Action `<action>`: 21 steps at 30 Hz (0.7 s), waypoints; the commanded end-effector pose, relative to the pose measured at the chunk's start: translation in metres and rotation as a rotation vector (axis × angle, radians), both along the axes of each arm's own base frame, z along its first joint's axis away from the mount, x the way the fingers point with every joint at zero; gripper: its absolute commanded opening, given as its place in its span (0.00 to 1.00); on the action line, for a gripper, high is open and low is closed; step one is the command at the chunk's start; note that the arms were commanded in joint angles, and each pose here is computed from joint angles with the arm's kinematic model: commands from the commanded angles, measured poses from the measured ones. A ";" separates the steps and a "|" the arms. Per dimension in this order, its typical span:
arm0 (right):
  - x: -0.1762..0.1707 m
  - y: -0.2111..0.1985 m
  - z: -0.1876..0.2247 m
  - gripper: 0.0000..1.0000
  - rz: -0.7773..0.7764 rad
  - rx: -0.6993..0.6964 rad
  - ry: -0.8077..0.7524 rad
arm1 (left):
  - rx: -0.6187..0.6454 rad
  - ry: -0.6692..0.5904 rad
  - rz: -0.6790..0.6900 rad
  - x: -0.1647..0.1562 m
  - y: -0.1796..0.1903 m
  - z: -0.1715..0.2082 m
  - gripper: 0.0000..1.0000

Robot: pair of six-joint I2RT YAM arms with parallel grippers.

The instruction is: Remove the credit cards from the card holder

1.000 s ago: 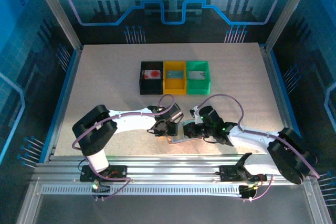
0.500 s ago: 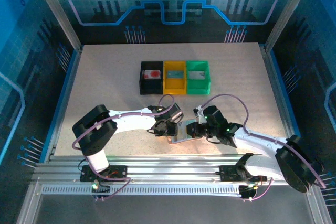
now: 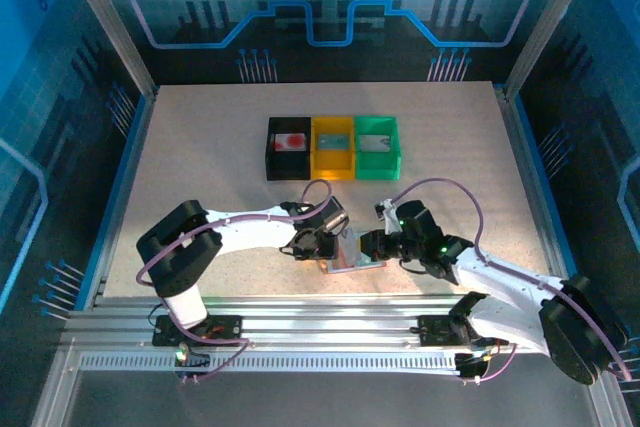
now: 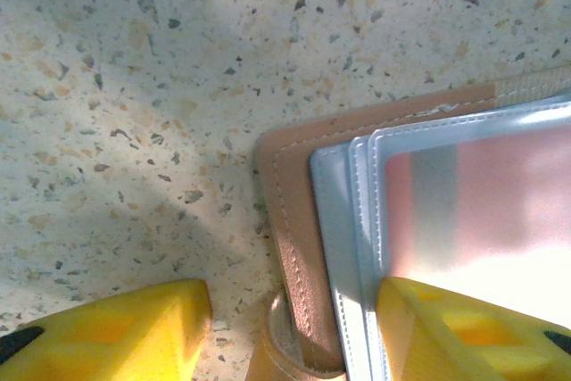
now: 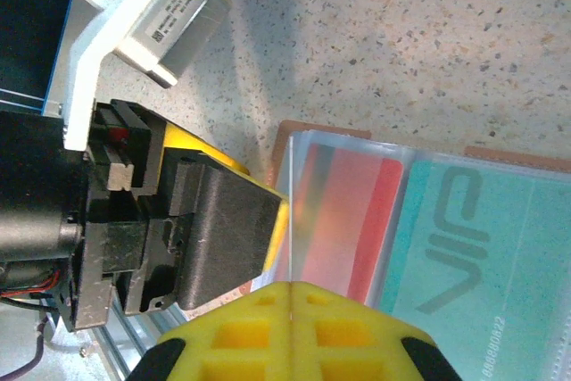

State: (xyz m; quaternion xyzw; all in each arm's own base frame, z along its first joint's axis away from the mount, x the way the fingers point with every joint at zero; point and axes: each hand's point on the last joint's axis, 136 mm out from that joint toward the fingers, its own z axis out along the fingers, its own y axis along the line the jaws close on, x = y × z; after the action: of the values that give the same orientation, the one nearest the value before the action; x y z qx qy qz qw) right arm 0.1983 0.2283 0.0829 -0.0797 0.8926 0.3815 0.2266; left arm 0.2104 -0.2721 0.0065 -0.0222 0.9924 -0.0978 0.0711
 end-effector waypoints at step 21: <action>0.002 -0.018 0.031 0.00 -0.023 0.098 -0.009 | -0.385 -0.299 -0.027 0.007 -0.006 0.094 0.60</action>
State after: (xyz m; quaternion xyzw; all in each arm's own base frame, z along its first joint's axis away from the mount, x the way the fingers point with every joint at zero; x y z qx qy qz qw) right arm 0.2038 0.2095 0.1031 -0.0604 0.8813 0.4001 0.2440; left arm 0.2148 -0.2769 0.0879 -0.0178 0.9492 -0.2571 0.1806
